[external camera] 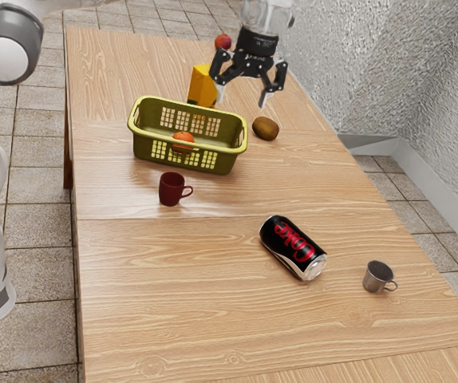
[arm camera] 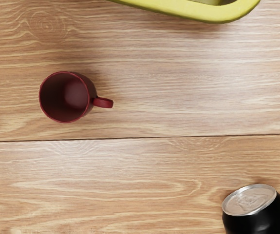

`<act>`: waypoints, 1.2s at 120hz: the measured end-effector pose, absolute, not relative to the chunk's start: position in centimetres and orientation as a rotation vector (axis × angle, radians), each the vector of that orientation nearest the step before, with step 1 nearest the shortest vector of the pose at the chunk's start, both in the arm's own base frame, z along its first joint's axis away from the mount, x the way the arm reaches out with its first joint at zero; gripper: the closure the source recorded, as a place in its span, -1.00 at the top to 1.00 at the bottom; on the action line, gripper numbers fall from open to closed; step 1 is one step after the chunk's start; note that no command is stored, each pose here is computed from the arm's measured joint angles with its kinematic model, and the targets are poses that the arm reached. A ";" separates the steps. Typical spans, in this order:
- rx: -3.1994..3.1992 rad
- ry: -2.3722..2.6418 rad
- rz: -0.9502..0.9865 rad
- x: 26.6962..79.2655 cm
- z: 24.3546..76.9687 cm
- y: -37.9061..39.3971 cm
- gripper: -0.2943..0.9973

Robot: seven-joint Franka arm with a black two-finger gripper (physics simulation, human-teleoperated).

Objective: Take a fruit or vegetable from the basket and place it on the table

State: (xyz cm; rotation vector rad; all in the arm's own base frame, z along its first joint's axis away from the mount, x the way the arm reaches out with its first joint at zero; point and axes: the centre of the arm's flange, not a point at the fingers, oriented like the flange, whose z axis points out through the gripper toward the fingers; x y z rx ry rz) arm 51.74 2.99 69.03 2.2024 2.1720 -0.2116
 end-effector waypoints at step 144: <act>2.238 1.949 0.036 41.9 56.6 25.7 0.54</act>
